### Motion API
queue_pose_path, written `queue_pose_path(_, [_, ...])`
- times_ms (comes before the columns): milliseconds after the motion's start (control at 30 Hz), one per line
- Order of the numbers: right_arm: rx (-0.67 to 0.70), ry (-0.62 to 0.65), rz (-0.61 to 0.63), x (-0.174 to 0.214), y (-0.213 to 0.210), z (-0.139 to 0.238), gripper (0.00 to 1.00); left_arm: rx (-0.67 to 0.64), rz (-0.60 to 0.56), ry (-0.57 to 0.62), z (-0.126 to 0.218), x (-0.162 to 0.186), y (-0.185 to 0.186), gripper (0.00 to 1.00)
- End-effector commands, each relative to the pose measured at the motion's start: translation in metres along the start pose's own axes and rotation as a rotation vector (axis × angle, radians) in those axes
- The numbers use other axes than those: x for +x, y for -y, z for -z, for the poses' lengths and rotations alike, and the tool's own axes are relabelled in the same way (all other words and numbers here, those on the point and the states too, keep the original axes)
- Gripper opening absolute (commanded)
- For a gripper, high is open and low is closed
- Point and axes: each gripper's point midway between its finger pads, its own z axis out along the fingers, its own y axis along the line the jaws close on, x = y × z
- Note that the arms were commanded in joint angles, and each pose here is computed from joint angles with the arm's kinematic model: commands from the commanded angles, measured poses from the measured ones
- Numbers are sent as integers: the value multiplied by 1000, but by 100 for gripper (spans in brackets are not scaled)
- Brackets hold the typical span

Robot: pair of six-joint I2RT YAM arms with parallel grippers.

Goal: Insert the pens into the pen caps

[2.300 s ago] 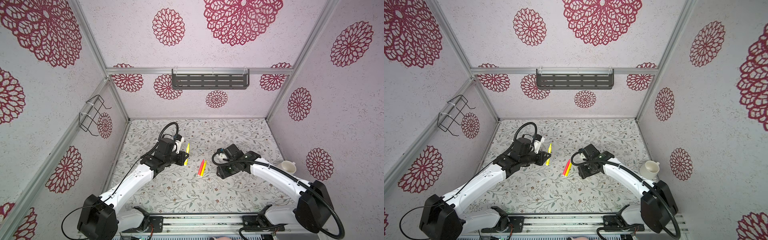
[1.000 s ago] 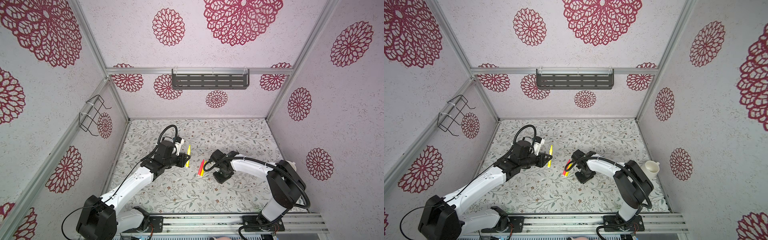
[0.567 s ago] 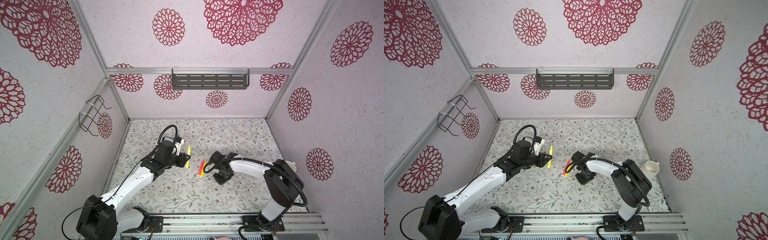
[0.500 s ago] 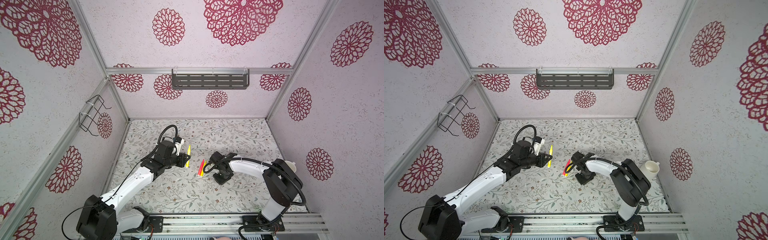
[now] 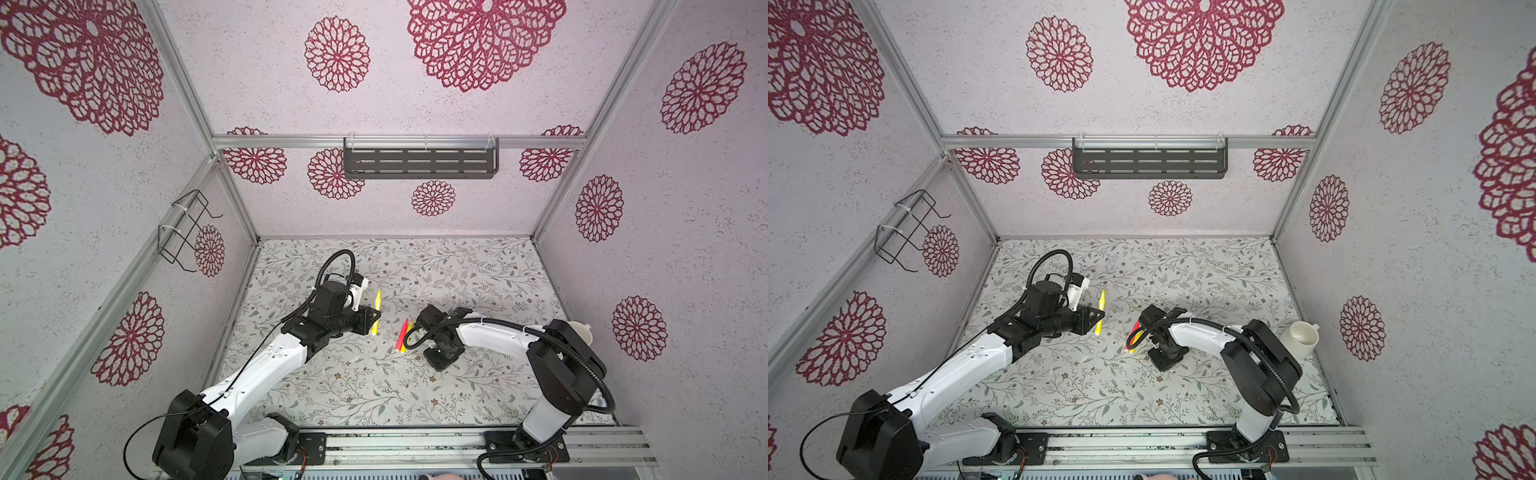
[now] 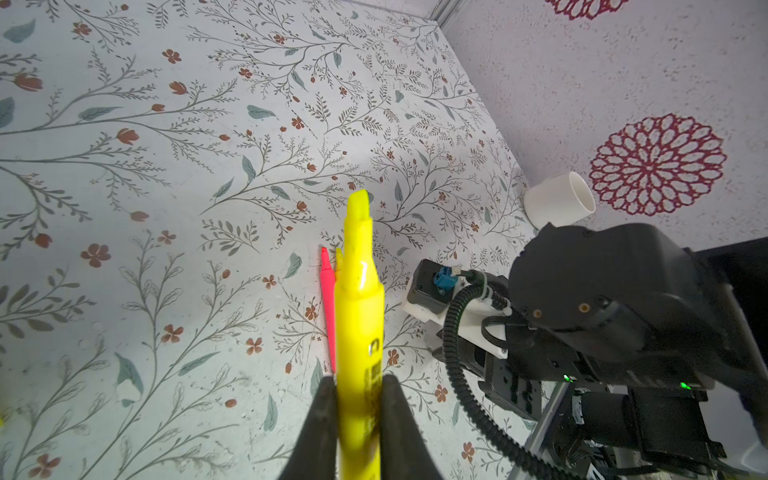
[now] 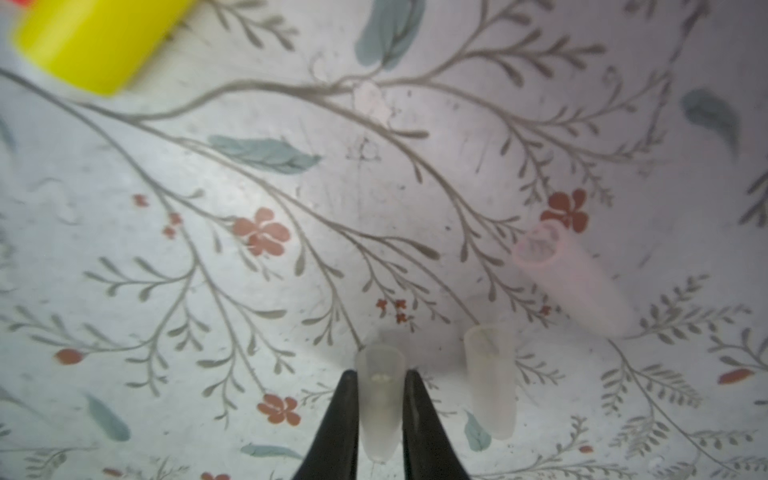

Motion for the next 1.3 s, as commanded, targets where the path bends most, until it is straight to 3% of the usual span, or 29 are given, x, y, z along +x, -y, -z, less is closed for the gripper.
queue_pose_path(0, [-96,153,-22,-32,-13,44,19,19,-31,56,10,-17,9,0])
queue_pose_path(233, [-257,368,12,-61,-27,94,18,29,-42,86,16,-20,12,0])
queue_pose_path(300, [-371,425,11,-66,-33,112,18,41,-47,93,18,-21,15,0])
queue_pose_path(500, [-574,694,218,-69,-63,180,15,55,-64,120,21,-25,18,0])
queue_pose_path(600, [-481,872,320,-73,-58,203,9,62,-64,123,21,-26,19,0])
queue_pose_path(667, [-308,933,278,-84,-33,211,9,66,-64,122,20,-28,20,0])
queue_pose_path(867, [-60,624,394,-66,-16,170,14,65,-58,113,22,-28,21,0])
queue_pose_path(1000, [-85,555,597,-40,-44,146,13,51,-62,123,21,-27,18,0])
queue_pose_path(1167, [-123,486,907,-5,-63,129,0,61,-63,121,18,-27,19,0])
queue_pose_path(1267, [-54,405,1054,2,-59,107,0,72,-66,121,19,-29,21,0])
